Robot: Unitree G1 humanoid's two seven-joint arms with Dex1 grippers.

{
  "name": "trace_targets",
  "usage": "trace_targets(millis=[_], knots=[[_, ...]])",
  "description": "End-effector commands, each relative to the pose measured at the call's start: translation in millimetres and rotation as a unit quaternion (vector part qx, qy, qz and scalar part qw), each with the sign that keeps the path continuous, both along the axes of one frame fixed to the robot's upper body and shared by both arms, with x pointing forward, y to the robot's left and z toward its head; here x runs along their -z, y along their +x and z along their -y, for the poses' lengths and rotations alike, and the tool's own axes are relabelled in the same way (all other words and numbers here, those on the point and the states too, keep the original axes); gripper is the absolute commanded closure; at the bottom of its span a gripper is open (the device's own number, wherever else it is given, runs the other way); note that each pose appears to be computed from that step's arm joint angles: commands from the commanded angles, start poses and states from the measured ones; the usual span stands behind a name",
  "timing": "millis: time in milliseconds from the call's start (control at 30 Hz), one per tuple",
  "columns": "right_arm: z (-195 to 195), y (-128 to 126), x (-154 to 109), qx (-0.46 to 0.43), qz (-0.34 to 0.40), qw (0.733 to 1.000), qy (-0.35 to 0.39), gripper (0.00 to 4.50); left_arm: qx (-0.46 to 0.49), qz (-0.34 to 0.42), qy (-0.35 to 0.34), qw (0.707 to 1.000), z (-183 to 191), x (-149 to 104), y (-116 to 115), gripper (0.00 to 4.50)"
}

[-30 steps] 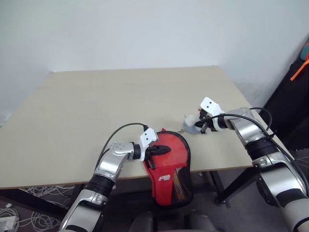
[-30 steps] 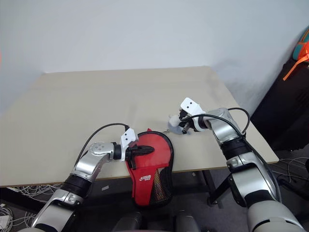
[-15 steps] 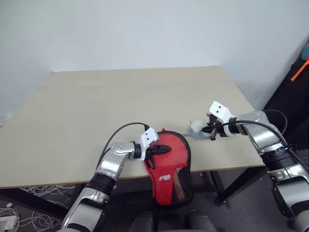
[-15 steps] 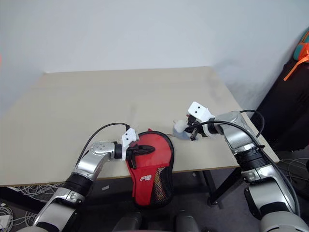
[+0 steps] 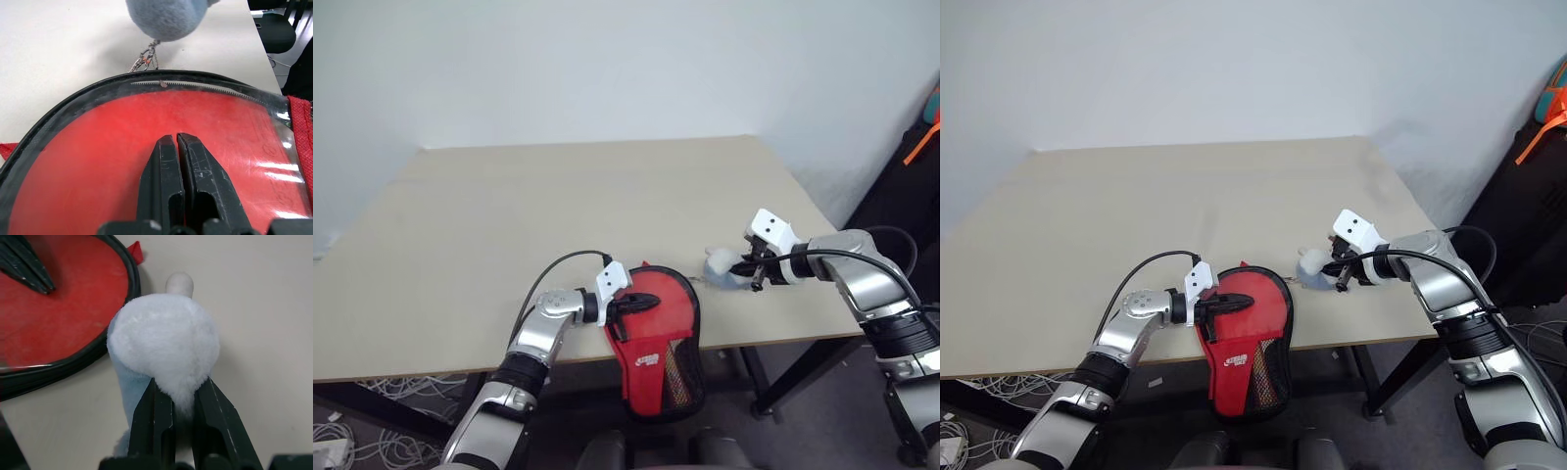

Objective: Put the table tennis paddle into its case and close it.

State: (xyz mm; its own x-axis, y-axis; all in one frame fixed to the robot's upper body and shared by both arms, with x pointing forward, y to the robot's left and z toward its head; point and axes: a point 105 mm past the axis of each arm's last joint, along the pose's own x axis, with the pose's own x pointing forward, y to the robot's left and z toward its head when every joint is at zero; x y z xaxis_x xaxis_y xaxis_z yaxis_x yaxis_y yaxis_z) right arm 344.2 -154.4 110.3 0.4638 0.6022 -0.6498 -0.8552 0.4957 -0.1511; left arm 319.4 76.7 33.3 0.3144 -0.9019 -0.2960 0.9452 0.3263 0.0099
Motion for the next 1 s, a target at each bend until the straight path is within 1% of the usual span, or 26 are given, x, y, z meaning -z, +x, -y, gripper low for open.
trace_targets(millis=[33,300,433,767,1000], knots=[[3.6,-4.7,-18.0,-0.01,0.023,1.0,0.009,4.45,-0.018,-0.067,0.038,0.997,-15.4,34.5,-10.4,4.5],[3.1,-32.0,-14.2,-0.052,0.004,0.999,0.017,4.45,-0.004,-0.08,0.054,0.995,-17.7,35.1,-11.6,4.5],[-0.5,-52.8,-11.2,-0.092,-0.012,0.995,0.03,4.45,0.002,-0.083,0.063,0.995,-18.0,35.5,-11.3,4.5],[4.4,-97.2,4.3,-0.169,-0.057,0.984,0.012,4.45,0.015,-0.086,0.084,0.993,-19.3,36.7,-10.9,4.5],[4.4,-117.7,8.3,-0.197,-0.08,0.977,0.011,4.45,0.021,-0.086,0.089,0.992,-19.4,34.5,-9.2,4.5]])
